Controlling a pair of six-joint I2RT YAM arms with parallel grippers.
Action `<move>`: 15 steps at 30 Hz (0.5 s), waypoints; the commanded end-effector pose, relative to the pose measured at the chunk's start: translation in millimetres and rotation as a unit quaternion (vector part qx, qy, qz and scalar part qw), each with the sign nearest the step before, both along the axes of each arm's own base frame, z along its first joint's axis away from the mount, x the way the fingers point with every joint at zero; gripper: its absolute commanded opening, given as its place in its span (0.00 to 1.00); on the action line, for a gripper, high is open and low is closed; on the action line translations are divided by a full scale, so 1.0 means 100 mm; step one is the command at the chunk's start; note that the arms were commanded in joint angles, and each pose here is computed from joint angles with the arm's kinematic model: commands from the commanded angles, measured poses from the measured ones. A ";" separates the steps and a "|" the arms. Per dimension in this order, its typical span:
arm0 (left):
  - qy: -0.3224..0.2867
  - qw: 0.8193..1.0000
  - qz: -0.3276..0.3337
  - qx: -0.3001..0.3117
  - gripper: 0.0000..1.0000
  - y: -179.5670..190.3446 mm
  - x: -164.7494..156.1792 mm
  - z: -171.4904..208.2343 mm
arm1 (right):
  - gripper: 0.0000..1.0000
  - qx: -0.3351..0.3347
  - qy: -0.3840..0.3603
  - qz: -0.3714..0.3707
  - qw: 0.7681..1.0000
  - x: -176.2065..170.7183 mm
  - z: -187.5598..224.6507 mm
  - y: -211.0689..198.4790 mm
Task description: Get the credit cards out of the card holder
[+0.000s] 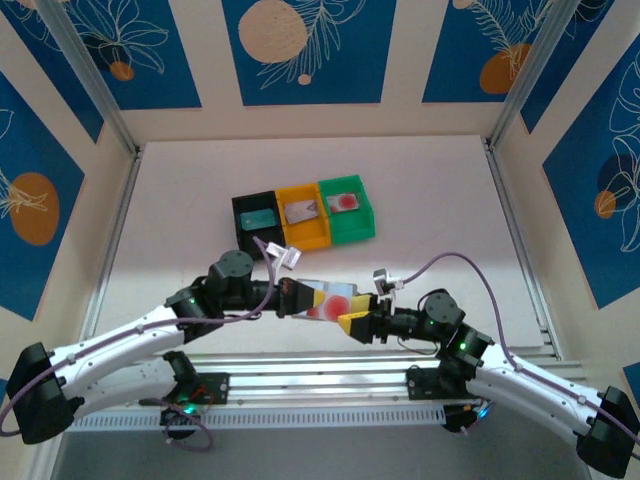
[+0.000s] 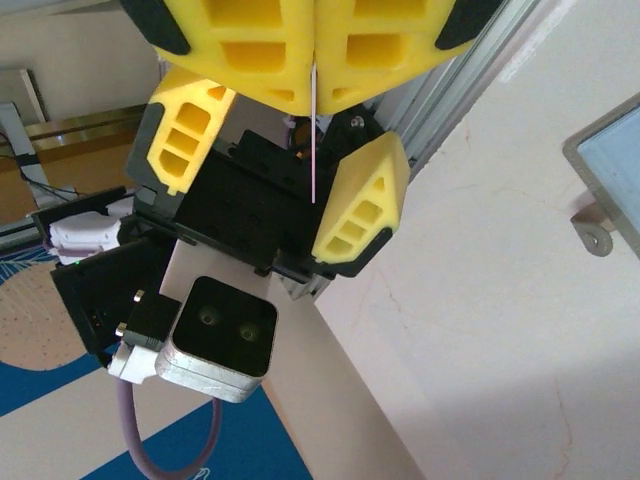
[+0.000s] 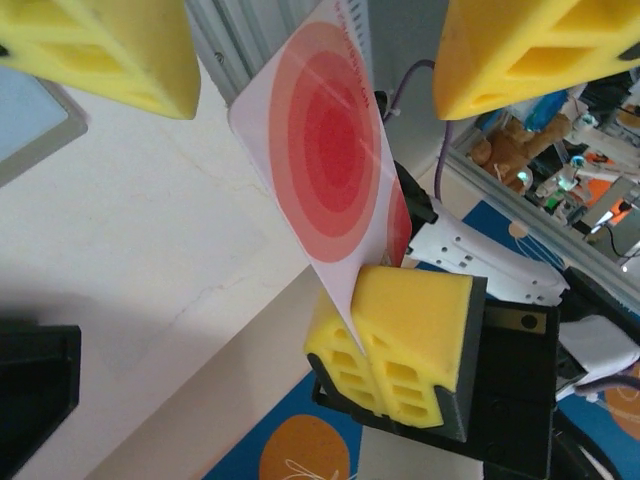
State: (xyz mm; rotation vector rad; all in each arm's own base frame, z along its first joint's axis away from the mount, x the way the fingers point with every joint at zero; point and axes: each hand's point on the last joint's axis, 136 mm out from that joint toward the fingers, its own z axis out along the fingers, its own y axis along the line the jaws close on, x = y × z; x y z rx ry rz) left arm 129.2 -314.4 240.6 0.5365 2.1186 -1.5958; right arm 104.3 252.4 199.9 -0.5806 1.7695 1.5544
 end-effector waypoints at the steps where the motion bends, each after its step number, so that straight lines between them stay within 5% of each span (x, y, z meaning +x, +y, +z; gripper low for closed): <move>1: -0.010 0.999 0.005 -0.031 0.00 -0.01 -0.01 0.14 | 0.53 0.018 -0.024 0.014 0.999 -0.06 0.16 0.01; 15: -0.010 0.999 0.006 -0.039 0.00 -0.01 -0.02 0.05 | 0.26 0.021 -0.037 0.011 0.999 -0.05 0.28 0.01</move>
